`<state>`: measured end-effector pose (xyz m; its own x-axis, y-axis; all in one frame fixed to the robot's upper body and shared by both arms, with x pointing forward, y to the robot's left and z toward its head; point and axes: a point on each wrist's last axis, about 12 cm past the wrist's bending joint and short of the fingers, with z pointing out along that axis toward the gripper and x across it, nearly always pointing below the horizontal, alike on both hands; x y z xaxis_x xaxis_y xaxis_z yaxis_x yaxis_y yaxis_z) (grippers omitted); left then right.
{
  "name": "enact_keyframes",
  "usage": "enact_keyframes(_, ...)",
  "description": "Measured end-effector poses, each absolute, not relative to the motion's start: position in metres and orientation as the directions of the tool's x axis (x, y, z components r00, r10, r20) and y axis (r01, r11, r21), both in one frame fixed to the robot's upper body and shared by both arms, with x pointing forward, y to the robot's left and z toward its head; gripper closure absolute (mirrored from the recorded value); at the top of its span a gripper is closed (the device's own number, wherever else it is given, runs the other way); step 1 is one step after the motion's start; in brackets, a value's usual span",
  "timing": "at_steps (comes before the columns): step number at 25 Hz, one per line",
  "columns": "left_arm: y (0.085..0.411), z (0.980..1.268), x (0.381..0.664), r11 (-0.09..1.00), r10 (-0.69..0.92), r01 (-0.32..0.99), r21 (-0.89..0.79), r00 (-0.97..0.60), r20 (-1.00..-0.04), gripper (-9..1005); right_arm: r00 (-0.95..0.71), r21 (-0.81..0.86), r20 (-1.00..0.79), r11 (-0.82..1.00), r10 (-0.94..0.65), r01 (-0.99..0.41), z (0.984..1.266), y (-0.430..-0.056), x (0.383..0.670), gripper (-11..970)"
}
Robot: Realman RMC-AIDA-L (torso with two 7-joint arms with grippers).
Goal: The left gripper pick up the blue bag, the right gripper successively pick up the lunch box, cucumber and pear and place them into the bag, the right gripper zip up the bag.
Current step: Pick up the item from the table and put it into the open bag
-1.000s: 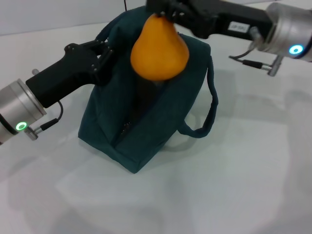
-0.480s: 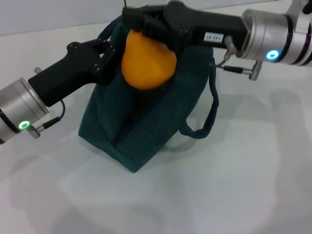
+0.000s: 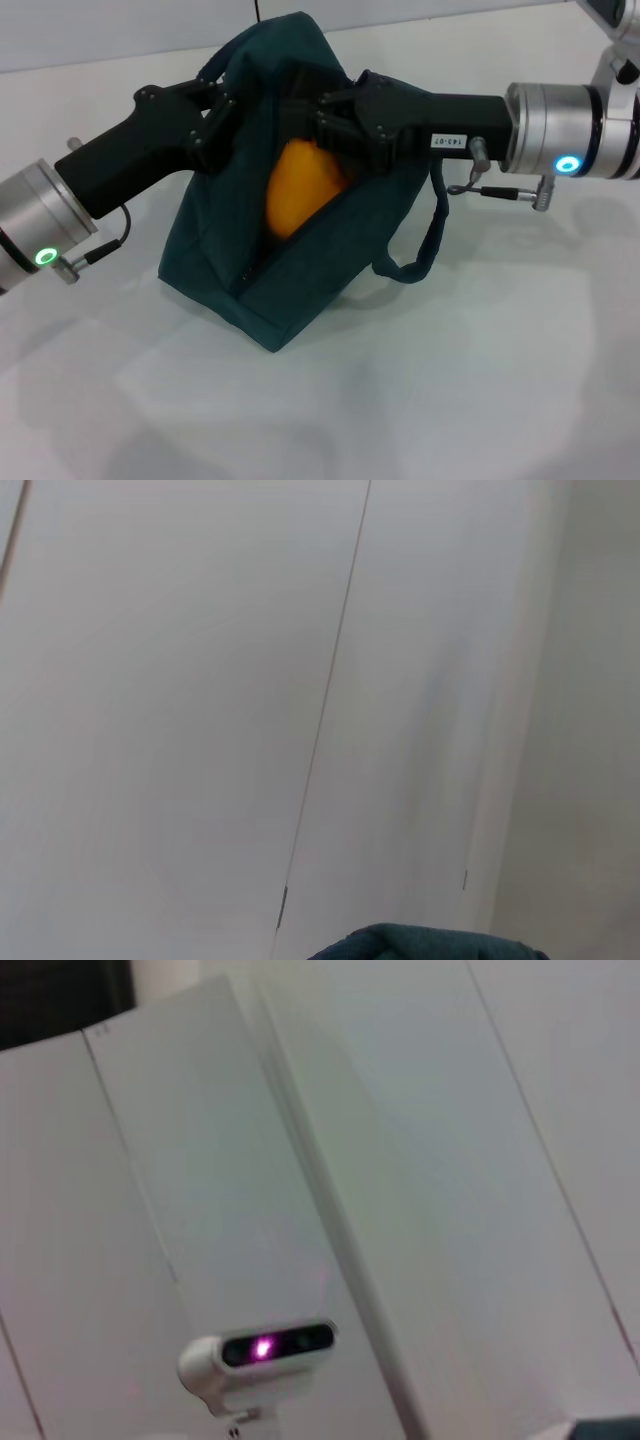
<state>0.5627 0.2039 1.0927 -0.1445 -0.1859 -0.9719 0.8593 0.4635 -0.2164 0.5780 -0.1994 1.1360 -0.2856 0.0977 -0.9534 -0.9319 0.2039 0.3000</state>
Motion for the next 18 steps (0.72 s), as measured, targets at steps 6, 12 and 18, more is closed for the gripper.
enact_keyframes(6, 0.204, 1.093, 0.563, 0.465, -0.185, 0.859, -0.216, -0.144, -0.972, 937, -0.282, 0.296, -0.954, 0.197, 0.098, -0.935, 1.137, -0.202, 0.577, 924)
enact_keyframes(12, 0.204, 1.093, 0.563, 0.465, -0.185, 0.859, -0.214, -0.142, -0.973, 937, -0.265, 0.283, -0.957, 0.184, 0.117, -0.941, 1.141, -0.202, 0.576, 924)
enact_keyframes(18, 0.206, 1.093, 0.564, 0.475, -0.178, 0.858, -0.197, -0.125, -0.976, 937, -0.245, 0.278, -0.953, 0.196, 0.175, -0.940, 1.148, -0.204, 0.578, 633)
